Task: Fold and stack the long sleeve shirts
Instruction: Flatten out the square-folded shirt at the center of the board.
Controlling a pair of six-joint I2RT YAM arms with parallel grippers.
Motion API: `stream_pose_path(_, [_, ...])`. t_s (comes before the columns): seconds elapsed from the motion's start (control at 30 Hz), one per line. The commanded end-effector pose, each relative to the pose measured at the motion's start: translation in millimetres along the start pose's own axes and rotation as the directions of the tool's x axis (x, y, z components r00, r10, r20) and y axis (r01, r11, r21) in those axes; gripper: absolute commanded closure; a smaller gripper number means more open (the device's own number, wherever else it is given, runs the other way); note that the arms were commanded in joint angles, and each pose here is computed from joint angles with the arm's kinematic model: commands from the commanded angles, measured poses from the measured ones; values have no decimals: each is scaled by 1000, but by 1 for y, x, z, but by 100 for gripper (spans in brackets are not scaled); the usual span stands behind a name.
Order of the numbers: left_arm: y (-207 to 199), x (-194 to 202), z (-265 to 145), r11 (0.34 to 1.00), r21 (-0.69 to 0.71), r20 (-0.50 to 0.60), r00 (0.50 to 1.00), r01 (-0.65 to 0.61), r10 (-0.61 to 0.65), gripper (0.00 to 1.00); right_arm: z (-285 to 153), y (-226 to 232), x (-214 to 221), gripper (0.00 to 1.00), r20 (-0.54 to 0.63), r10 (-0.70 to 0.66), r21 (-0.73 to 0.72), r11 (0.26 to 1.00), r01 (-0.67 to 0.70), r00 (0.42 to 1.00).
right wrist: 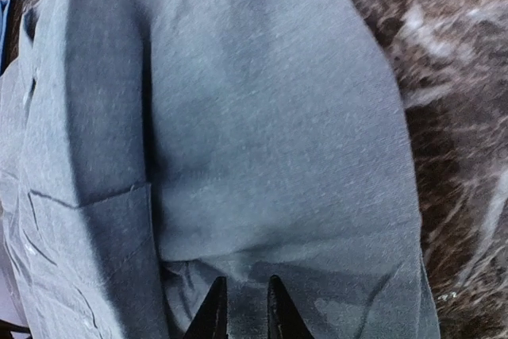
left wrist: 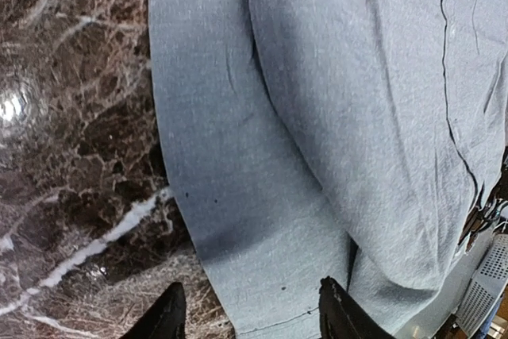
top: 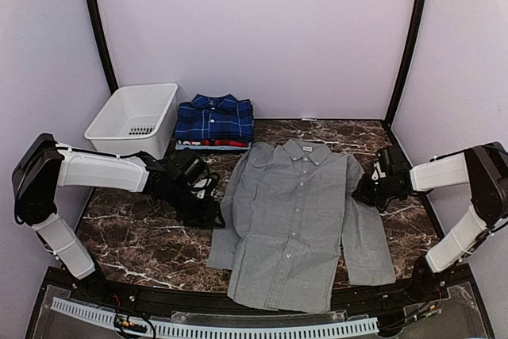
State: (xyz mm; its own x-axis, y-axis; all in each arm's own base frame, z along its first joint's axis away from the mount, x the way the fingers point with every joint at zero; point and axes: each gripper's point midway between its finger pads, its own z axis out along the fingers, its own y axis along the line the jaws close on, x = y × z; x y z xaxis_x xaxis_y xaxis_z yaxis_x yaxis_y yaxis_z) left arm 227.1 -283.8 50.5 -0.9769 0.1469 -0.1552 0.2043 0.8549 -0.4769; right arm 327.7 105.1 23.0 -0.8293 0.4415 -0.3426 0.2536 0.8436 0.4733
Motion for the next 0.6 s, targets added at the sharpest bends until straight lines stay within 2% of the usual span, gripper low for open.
stream_pose_path(0.0, [7, 18, -5, 996, -80, -37, 999, -42, 39, 44, 3, -16, -23, 84, 64, 28, 45, 998, -31, 998])
stream_pose_path(0.4, [7, 29, 15, 987, -145, -85, 995, -69, 57, 42, 5, -63, -86, 85, 131, 81, 147, 984, -100, 988])
stream_pose_path(0.57, [1, 31, 27, 987, -142, -104, 993, -78, 63, 42, -2, -57, -115, 85, 167, 55, 153, 985, -81, 984])
